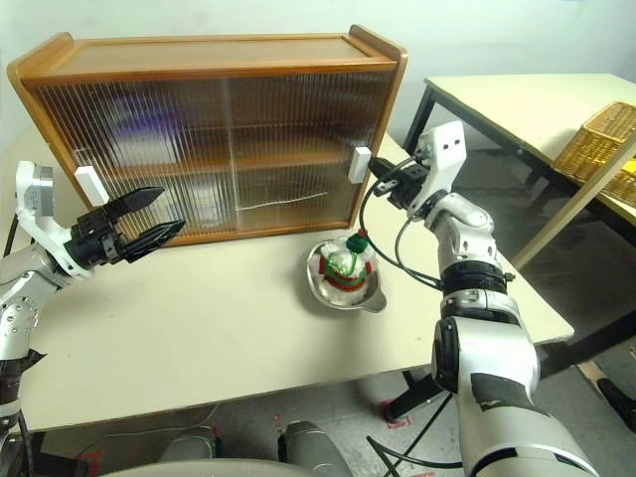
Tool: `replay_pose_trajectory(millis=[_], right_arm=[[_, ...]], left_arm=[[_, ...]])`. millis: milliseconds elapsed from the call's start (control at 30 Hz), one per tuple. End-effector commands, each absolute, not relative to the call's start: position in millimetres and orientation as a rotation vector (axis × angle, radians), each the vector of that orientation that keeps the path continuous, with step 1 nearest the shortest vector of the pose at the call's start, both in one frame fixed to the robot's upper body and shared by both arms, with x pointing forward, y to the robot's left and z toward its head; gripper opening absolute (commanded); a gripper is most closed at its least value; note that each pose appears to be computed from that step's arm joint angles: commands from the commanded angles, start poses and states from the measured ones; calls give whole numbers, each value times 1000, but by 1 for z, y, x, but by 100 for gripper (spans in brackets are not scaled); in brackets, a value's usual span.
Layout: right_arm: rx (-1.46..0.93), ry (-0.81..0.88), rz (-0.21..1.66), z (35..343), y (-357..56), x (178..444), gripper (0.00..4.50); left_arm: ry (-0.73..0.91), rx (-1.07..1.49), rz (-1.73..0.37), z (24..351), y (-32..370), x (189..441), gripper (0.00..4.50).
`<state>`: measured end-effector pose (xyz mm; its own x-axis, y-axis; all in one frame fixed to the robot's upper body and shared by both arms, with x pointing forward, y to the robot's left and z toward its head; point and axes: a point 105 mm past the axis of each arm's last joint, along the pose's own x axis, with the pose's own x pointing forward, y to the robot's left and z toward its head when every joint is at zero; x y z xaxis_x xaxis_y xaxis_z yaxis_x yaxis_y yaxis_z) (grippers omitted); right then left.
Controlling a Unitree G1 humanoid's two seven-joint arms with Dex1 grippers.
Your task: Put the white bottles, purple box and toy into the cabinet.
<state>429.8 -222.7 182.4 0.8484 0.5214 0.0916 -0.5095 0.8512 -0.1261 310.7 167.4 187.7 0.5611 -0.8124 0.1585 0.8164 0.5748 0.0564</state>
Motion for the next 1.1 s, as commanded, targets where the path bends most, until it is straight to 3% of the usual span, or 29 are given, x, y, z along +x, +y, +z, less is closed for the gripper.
replay_pose_trajectory(millis=[33, 1100], right_arm=[[-103, -148, 607, 191, -203, 432, 4], [-30, -36, 892, 182, -99, 421, 4]], left_arm=[[-176, -5, -967, 191, 164, 310, 450], [-191, 0, -940, 189, 169, 310, 450]])
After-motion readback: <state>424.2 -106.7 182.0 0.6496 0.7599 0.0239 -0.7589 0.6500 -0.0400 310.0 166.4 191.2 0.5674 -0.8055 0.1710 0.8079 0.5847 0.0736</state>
